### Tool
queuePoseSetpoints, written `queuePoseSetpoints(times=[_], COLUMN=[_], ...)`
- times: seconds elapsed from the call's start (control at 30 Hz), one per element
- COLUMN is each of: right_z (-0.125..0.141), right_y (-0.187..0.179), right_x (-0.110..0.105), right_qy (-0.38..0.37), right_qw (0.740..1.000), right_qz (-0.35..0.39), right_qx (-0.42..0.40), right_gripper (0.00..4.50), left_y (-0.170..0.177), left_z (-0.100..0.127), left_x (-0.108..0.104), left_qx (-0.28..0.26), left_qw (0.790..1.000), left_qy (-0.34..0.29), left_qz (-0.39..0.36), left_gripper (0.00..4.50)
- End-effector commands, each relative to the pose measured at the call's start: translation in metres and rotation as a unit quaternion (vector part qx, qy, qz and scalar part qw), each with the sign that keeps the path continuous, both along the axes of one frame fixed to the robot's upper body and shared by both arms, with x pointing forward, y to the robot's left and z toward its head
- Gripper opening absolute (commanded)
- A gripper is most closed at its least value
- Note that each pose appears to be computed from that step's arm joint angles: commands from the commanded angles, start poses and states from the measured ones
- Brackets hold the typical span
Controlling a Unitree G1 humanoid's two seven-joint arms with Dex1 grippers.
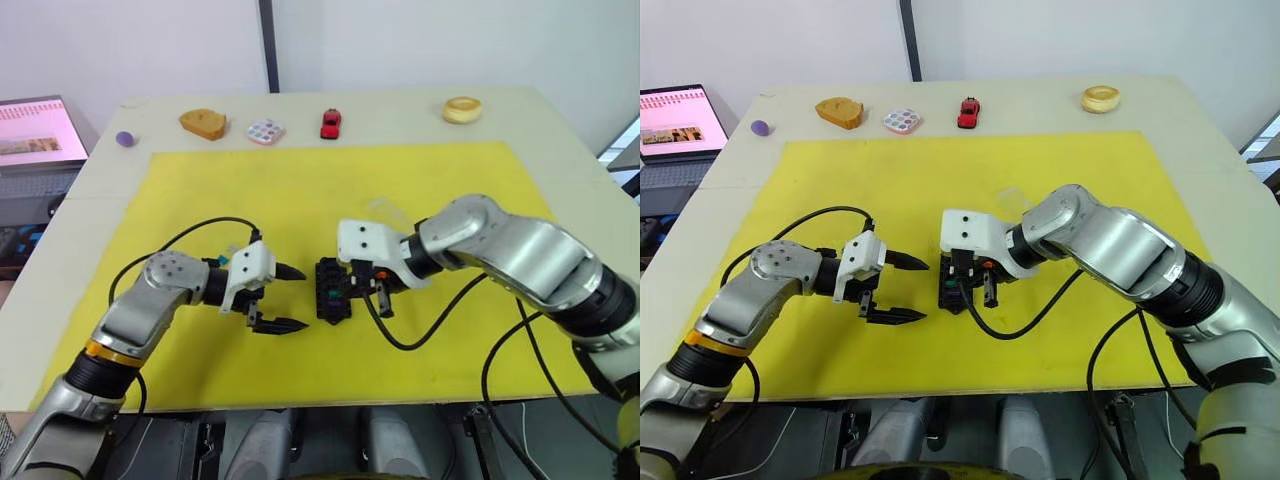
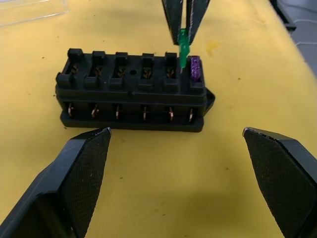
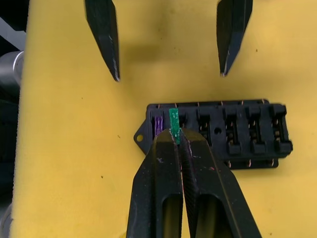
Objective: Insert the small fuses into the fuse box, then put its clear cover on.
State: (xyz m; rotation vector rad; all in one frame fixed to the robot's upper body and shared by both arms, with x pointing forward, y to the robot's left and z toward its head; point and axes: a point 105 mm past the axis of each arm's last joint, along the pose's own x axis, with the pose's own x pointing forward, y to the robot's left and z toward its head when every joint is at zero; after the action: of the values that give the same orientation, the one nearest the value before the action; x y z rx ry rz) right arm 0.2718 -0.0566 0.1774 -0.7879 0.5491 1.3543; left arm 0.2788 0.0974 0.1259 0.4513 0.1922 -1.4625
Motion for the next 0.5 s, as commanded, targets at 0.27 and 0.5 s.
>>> queuePoseSetpoints(times=[0.27,0.5], right_z=[0.0091,0.0027], right_y=[0.0059,0.0056], right_x=[0.0027,0.0035], right_qy=[-0.028,-0.025], right_qw=[1.000,1.000], right_qz=[0.007,0.004], right_qx=[0.002,-0.005], right_gripper=[0.00,0.00], left_y=[-0.0067,-0.0068], left_z=[0.0088,0.0078], left_x=[-0.0014,-0.0030], left_qx=[-0.006,-0.006], left_qw=[1.000,1.000], left_qy=[-0.020,-0.021], left_qz=[-0.011,-0.008], left_gripper=[4.47,4.47])
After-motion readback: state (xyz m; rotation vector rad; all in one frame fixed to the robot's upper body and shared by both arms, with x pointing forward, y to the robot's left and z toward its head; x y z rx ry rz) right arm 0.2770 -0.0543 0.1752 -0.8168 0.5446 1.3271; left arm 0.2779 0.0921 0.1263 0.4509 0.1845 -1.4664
